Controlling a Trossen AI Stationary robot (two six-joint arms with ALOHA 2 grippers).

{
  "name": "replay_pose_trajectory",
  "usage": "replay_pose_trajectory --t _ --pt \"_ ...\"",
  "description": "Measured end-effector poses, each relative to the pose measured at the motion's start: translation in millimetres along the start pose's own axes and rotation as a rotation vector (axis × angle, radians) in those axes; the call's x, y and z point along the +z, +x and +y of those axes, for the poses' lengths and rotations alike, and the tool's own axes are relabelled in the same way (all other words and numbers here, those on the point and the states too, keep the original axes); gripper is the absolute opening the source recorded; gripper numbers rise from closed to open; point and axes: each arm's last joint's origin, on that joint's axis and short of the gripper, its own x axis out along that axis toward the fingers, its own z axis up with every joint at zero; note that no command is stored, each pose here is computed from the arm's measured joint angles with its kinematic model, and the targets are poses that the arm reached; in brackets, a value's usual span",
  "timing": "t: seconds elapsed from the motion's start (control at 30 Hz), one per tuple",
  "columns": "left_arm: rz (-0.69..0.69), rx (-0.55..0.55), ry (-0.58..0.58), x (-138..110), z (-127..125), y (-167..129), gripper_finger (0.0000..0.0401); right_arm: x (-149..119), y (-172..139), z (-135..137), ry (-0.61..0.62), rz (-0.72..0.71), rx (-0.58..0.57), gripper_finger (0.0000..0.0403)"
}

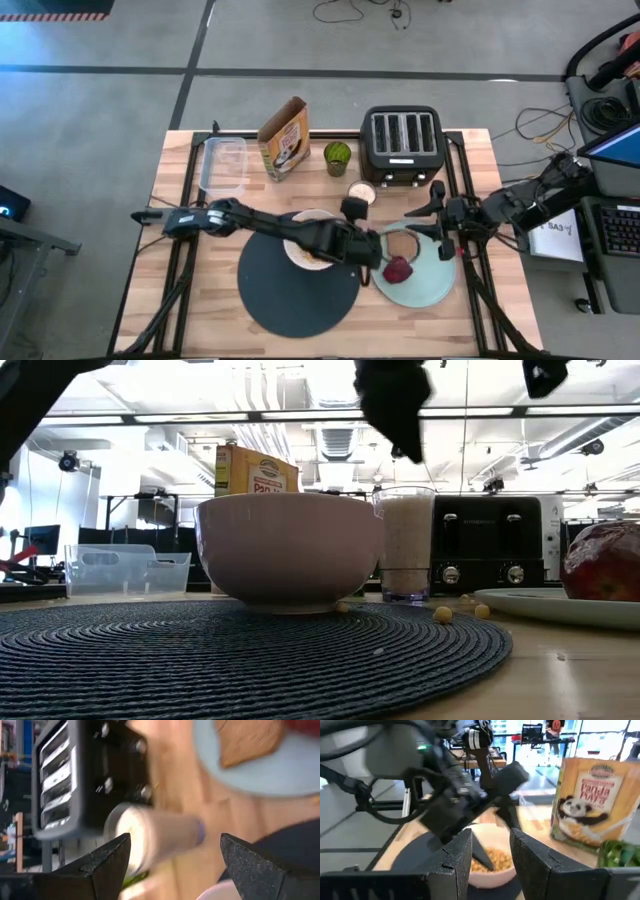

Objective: Arrange a breakfast setting
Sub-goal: Put the blue spoon on the left side of the white bowl on the dark blue table mat

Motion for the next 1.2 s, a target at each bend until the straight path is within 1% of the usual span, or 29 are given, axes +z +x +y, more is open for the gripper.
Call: replay_pose_trajectory --t 0.07,0.17,0.2,0.33,0.43,0.57,0.67,0.77,0.87,0.93,1.07,1.2 --pt "0.031 0.000 0.001 -8 15 -5 0.0288 11 1 1 -0.025 -0.019 -0.006 0.0123" --pt "0.036 -0.027 -0.028 -20 37 -15 0.0288 23 3 3 -0.070 -0.031 -0.019 0.0123" --pt "0.038 -0.042 -0.035 -26 43 -18 0.0288 26 4 4 -0.082 -0.032 -0.021 0.0123" --pt "0.038 -0.047 -0.080 -57 63 -29 0.0287 36 10 3 -0.111 -0.035 -0.046 0.0123" --pt "-0.020 -0.035 -0.137 -84 76 -41 0.0287 42 16 0 -0.118 -0.023 -0.096 0.0123" --pt "-0.160 -0.049 -0.222 -122 88 -58 0.0287 50 26 -9 -0.129 0.019 -0.226 0.0123" --pt "-0.258 -0.036 -0.297 -155 91 -69 0.0287 54 35 -19 -0.137 0.062 -0.326 0.0122" --pt "-0.363 0.007 -0.380 -186 89 -79 0.0287 57 45 -32 -0.137 0.122 -0.416 0.0122" --pt "-0.487 0.042 -0.480 -212 85 -88 0.0287 61 54 -47 -0.130 0.201 -0.474 0.0122" --pt "-0.563 0.056 -0.559 -227 83 -94 0.0287 65 60 -56 -0.120 0.248 -0.469 0.0122" --pt "-0.694 0.066 -0.717 -250 79 -103 0.0287 76 71 -72 -0.088 0.296 -0.427 0.0122" --pt "-0.766 0.050 -0.787 -267 70 -106 0.0288 87 81 -85 -0.075 0.351 -0.421 0.0120"
